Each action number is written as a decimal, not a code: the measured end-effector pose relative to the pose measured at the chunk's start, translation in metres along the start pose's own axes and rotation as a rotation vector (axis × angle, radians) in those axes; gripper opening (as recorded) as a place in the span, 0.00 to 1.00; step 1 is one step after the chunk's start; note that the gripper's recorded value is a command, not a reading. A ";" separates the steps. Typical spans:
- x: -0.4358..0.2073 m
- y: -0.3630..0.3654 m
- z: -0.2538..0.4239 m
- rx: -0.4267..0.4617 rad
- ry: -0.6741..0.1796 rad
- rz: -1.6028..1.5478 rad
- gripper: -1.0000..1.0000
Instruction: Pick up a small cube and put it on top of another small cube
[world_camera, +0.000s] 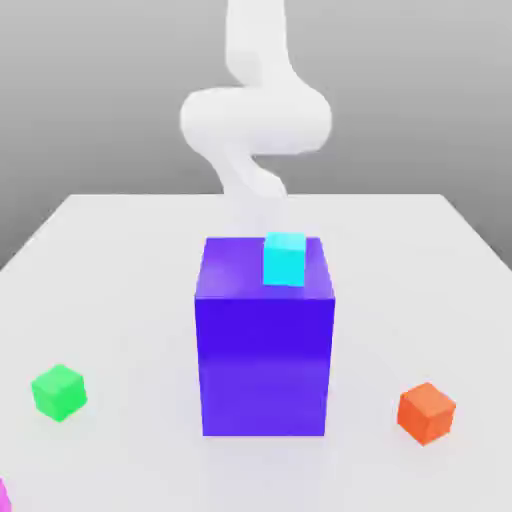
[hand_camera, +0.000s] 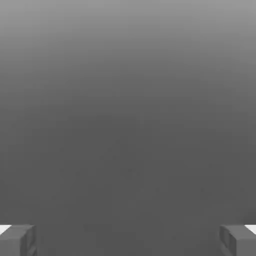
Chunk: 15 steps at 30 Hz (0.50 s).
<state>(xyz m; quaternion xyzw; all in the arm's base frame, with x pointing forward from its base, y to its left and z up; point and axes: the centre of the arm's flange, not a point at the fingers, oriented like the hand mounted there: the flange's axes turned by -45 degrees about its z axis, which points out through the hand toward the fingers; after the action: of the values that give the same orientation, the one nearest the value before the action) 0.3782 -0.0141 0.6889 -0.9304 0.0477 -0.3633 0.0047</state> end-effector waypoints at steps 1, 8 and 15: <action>0.003 0.006 0.017 -0.013 -0.023 0.034 0.50; 0.011 0.057 0.127 -0.101 -0.170 0.259 0.50; -0.011 0.121 0.235 -0.195 -0.306 0.488 0.50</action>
<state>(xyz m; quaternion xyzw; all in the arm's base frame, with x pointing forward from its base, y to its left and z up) 0.5183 -0.1393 0.5033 -0.9314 0.3035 -0.2009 0.0094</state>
